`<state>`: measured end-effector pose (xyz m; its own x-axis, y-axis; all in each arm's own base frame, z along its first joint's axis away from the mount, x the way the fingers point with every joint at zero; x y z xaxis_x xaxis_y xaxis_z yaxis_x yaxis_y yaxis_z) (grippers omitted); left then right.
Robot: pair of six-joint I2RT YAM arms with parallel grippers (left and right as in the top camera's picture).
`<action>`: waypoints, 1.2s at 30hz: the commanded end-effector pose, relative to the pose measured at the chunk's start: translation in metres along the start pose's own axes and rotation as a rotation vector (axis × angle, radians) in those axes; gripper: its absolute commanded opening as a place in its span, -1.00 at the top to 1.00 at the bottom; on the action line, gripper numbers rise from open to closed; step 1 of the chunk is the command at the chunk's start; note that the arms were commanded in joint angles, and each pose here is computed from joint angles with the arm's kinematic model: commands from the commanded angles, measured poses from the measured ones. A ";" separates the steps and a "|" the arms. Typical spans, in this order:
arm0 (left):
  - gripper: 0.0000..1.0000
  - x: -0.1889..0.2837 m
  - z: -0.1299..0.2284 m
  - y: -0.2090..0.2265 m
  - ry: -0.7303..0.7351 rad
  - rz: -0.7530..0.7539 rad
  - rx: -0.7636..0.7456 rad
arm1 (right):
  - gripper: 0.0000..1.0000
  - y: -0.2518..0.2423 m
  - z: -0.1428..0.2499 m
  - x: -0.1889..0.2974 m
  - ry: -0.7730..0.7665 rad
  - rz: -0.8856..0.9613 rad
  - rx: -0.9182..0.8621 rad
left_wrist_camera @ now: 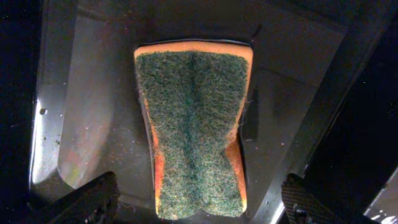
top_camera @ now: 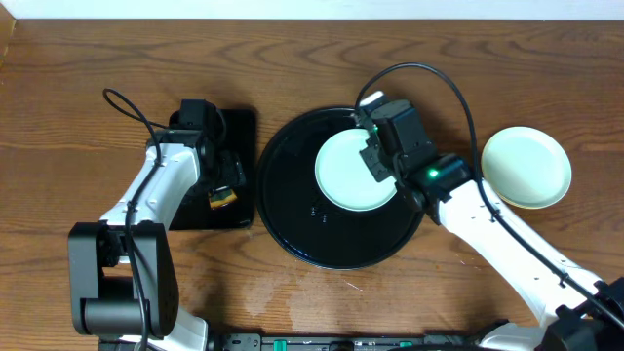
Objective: Clean dirty plates on tray and stack at the side
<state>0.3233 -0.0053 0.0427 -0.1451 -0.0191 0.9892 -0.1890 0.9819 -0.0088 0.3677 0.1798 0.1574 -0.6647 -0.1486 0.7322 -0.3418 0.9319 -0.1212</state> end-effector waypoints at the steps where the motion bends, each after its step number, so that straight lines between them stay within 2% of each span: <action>1: -0.70 -0.002 0.002 0.000 0.009 0.004 -0.006 | -0.01 -0.023 0.013 -0.022 0.067 -0.009 -0.112; 2: -0.70 -0.002 0.002 0.000 0.009 0.004 -0.006 | -0.14 -0.025 0.019 -0.030 0.094 -0.059 -0.139; 3: -0.70 -0.002 0.002 0.000 0.009 0.004 -0.006 | -0.16 -0.027 0.025 -0.038 0.120 -0.110 -0.170; 7: -0.70 -0.002 0.002 0.000 0.009 0.004 -0.006 | -0.04 -0.032 0.048 -0.062 0.207 -0.286 -0.292; 11: -0.70 -0.002 0.002 0.000 0.009 0.004 -0.006 | 0.00 -0.024 0.073 -0.083 0.292 -0.451 -0.389; 15: -0.70 -0.002 0.002 0.000 0.009 0.004 -0.006 | 0.13 -0.005 0.090 -0.096 0.349 -0.502 -0.386; 20: -0.70 -0.002 0.002 0.000 0.009 0.004 -0.006 | 0.90 0.001 0.108 -0.116 0.404 -0.475 -0.416; 21: -0.70 -0.002 0.002 0.000 0.009 0.004 -0.006 | 0.97 0.000 0.109 -0.118 0.409 -0.465 -0.428; 27: -0.70 -0.002 0.002 0.000 0.009 0.004 -0.006 | 0.97 -0.003 0.094 -0.113 0.355 -0.463 -0.420; 36: -0.70 -0.002 0.002 0.000 0.009 0.004 -0.006 | 0.98 -0.012 0.030 -0.059 0.145 -0.417 -0.305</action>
<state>0.3234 -0.0053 0.0427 -0.1455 -0.0191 0.9892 -0.1889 0.9819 -0.0089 0.3847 0.1568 0.0415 -0.2982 -0.4865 0.8212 -0.2402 0.8709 0.4287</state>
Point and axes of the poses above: each gripper's point midway between its finger pads, its own x axis back along the fingers, its own y axis along the line the jaws close on, z = x × y, the point moved 1 cm from there along x, back along the fingers, and after that the axes turned 8 degrees about -x, right-handed, at the moved point
